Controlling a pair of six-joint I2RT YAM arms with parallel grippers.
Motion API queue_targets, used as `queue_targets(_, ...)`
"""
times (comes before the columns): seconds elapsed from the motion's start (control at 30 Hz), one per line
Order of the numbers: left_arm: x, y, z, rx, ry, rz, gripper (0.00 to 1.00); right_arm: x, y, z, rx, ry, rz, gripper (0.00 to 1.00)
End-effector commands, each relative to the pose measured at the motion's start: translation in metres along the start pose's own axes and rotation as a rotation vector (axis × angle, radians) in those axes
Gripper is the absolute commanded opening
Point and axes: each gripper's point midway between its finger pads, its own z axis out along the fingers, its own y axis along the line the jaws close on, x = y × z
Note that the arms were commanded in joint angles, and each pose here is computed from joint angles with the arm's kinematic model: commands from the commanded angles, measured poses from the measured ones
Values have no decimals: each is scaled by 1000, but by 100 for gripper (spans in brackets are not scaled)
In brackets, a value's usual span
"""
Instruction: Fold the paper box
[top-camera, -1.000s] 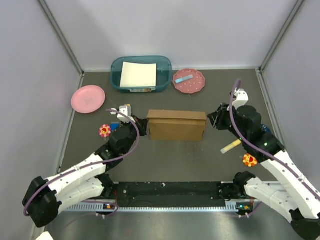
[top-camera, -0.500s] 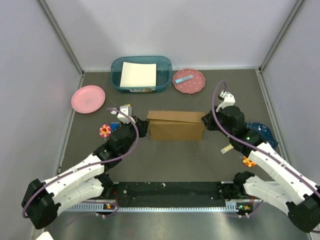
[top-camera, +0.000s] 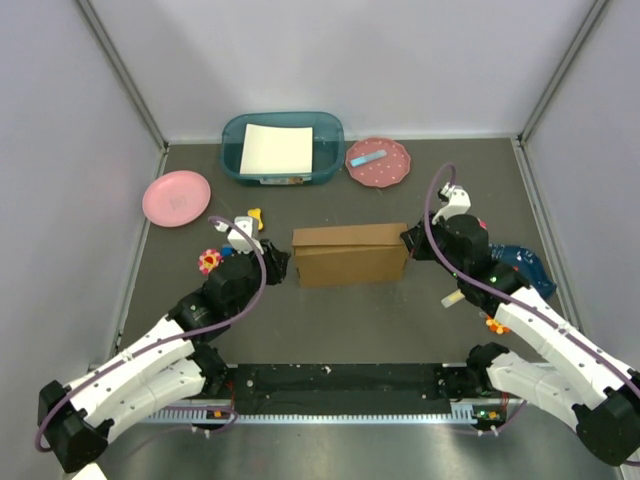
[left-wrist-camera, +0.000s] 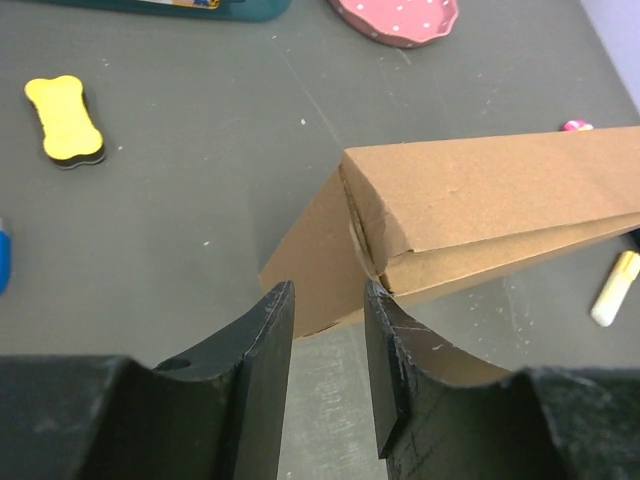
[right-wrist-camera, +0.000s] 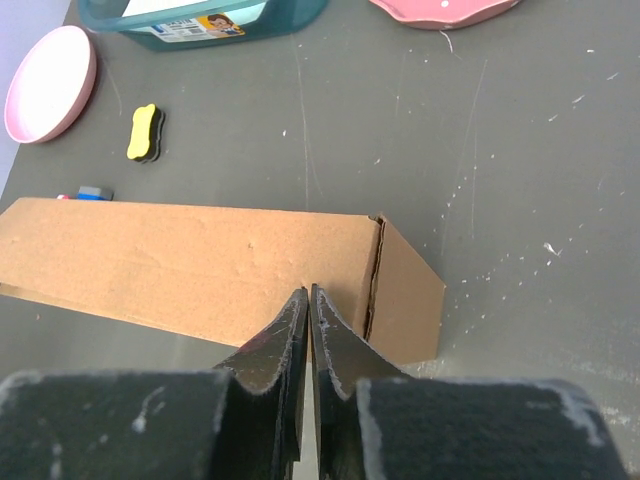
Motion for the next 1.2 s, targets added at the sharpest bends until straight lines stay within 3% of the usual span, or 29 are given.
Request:
queue_targets(0.0, -12, 5, -7, -37, 8, 75, 40, 34, -24, -1, 97, 119, -27, 5)
queue_targets(0.1, -15, 5, -9, -27, -1, 96, 44, 35, -23, -1, 97, 122, -30, 6)
queue_targets(0.2, -16, 23, -9, -128, -9, 104, 46, 34, -23, -2, 96, 119, -28, 6)
queue_targets(0.33, -40, 29, -12, -185, -109, 3, 42, 34, -23, -2, 93, 119, -33, 6)
queue_targets(0.5, -102, -6, -17, -14, -345, -173, 34, 35, -23, -4, 91, 120, -35, 5)
queue_targets(0.63, -115, -36, -14, 155, -385, -234, 30, 37, -22, -5, 81, 124, -30, 5)
queue_targets(0.8, -82, -61, 10, 274, -233, -236, 18, 41, -21, -5, 70, 133, -22, 5)
queue_targets(1.03, 28, -24, 30, 205, -12, -278, 6, 44, -22, -9, 60, 127, -18, 5)
queue_targets(1.17, 41, -18, 29, 199, 9, -294, 5, 42, -22, -10, 62, 124, -19, 5)
